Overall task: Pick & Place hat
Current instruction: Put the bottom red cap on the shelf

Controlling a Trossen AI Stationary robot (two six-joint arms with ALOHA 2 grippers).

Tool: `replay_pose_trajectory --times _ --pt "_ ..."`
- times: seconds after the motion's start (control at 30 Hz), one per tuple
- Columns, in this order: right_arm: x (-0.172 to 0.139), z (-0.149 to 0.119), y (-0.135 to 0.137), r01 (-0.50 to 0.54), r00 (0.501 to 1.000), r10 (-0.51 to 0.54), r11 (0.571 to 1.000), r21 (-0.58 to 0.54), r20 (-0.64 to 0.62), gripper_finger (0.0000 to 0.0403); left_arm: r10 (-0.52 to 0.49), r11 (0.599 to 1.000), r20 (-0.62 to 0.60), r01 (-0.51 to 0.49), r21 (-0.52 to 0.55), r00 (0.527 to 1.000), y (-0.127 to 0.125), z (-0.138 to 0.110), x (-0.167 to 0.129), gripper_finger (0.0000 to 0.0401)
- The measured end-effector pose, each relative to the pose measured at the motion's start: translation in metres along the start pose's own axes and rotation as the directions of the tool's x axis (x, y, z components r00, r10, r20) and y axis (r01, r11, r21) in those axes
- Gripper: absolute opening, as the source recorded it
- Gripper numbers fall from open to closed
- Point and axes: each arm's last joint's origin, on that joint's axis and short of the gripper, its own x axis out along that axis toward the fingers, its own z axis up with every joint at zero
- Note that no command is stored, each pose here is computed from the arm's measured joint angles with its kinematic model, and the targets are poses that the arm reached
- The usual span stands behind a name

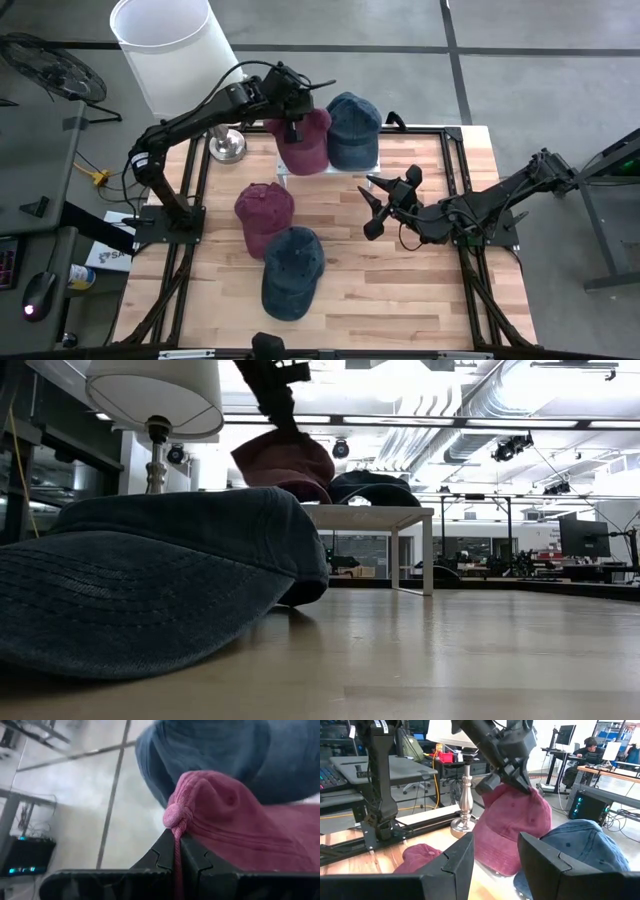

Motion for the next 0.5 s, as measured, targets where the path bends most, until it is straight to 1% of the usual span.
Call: replay_pose_trajectory --times 0.07,0.27,0.5 --pt "0.0000 -0.0002 0.0001 -0.002 1.000 0.002 1.000 -0.002 -0.001 0.0146 0.019 1.000 -0.001 -0.019 0.001 1.000 0.0002 0.0014 0.0032 0.0003" --pt "0.0000 -0.0006 0.0001 -0.003 1.000 0.003 1.000 -0.004 -0.003 0.0146 0.013 1.000 -0.023 -0.013 0.004 1.000 -0.0019 0.0006 0.0097 0.0003" --pt "0.0000 -0.0006 0.0001 -0.003 1.000 0.003 1.000 -0.006 -0.004 0.0145 0.018 1.000 -0.027 -0.018 0.004 0.999 -0.0018 0.0004 0.0096 0.0005"
